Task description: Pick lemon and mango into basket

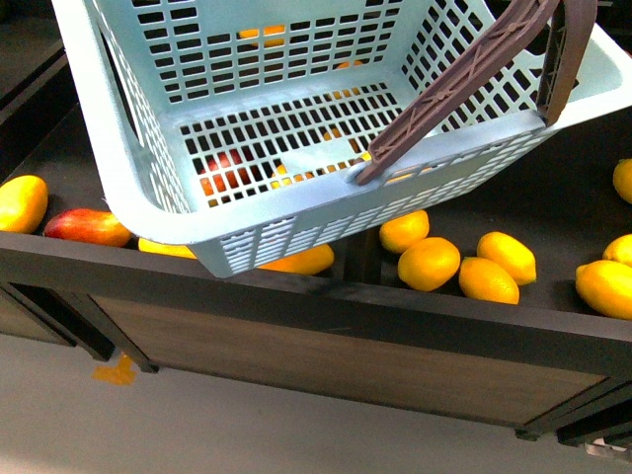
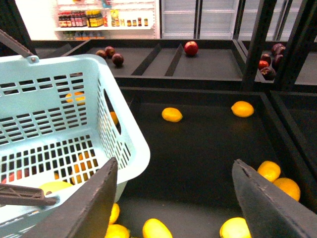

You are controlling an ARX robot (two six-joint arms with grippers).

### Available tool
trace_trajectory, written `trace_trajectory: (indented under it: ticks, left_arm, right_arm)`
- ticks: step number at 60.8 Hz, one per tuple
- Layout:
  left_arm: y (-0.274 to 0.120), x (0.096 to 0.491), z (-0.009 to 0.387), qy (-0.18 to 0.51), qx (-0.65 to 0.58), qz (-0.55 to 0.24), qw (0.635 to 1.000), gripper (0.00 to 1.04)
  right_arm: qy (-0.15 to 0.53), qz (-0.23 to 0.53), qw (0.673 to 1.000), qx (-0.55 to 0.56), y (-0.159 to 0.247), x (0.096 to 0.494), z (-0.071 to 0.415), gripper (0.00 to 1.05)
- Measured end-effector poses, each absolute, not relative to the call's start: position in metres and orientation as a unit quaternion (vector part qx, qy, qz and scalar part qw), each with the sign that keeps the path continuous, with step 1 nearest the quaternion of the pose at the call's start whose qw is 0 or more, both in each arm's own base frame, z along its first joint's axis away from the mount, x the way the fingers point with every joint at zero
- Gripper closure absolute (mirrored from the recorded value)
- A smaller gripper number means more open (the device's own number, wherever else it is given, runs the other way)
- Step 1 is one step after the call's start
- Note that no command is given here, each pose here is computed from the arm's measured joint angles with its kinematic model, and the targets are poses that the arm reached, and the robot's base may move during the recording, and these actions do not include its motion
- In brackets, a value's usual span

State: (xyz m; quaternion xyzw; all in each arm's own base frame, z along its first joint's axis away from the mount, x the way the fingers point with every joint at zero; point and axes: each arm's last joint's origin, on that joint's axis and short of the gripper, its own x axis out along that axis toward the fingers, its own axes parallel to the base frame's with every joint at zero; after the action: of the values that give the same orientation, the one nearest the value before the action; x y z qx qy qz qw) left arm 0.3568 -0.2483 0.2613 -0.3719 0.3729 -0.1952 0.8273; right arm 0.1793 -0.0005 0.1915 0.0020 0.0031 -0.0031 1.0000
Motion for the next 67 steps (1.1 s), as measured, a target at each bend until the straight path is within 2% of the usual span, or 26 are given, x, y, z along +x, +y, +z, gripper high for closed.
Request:
trace_trajectory:
  ticks: [7, 9, 67]
  left_arm:
    - [-0.2524, 0.3539, 0.2613, 0.379, -0.371, -0.205, 0.823, 1.00]
    - [-0.2528, 0.3535, 0.2614, 0.381, -0.372, -0.208, 0.820, 1.00]
    - [-0.2469, 0.3577, 0.2611, 0.373, -0.373, -0.194, 0.827, 1.00]
  right_arm:
    - [0.003, -0.003, 1.000, 0.002, -0.0005, 0.1793, 0.1916, 0.09]
    - [0.003, -0.002, 1.000, 0.002, -0.0004, 0.1793, 0.1916, 0.07]
    - [0.004, -0.001, 1.000, 0.002, -0.0003, 0.1781, 0.1902, 0.09]
